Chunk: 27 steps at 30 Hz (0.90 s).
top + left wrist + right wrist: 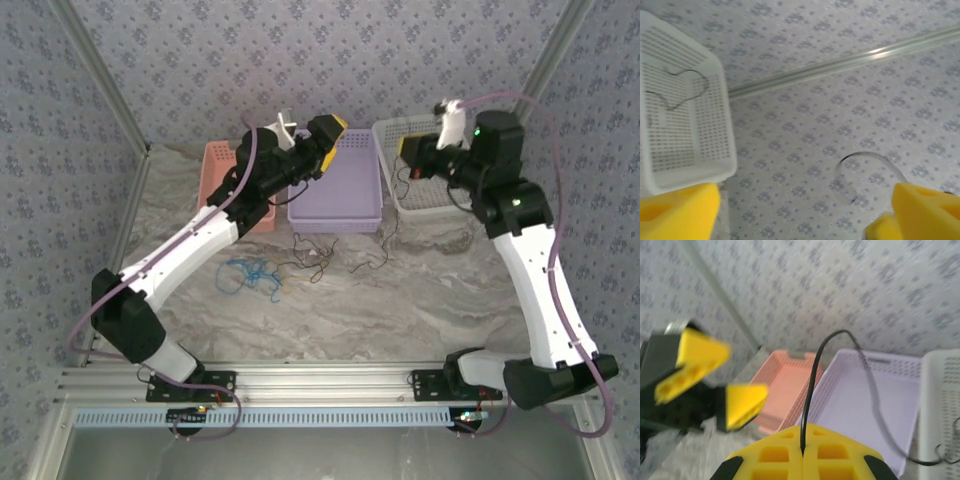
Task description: Untangle the cables
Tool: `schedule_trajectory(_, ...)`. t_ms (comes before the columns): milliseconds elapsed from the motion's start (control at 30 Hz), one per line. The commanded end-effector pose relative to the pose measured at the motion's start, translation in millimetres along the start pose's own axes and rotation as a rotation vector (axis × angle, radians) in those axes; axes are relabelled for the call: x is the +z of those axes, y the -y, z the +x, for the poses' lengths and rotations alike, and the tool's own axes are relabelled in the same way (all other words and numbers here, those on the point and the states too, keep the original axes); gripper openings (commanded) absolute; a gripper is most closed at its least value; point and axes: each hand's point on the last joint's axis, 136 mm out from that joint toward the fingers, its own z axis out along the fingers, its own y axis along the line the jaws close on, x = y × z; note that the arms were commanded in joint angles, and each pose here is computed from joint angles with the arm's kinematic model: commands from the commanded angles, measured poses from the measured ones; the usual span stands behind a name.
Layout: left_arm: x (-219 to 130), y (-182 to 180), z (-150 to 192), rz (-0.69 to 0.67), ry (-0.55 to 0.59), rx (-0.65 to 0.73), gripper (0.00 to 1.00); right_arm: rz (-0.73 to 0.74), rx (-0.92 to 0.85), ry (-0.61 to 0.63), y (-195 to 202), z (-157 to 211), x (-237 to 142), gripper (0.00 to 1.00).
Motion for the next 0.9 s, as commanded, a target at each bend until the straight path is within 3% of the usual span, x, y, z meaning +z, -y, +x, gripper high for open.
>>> schedule_trajectory(0,-36.1,-10.0,-8.1,-0.124,0.054,0.149,0.96,0.044,0.083,0.002,24.3,-21.3,-1.9,0.0)
schedule_trajectory(267,-71.2,-86.4,27.2,-0.244,-0.016,0.233,0.93,0.091,0.109,0.21,65.7,-113.8,-15.6,0.0)
schedule_trajectory(433,-95.8,-139.8,49.6,-0.395,-0.069,0.343,0.91,0.125,0.127,0.31,93.0,-161.9,-23.2,0.0)
schedule_trajectory(667,-123.5,-187.8,71.1,-0.486,-0.127,0.356,0.9,0.125,0.188,0.323,128.8,-174.4,-6.5,0.0)
schedule_trajectory(867,-133.8,-197.6,74.3,-0.511,-0.131,0.357,0.89,0.139,0.212,0.228,155.5,-136.9,23.8,0.0)
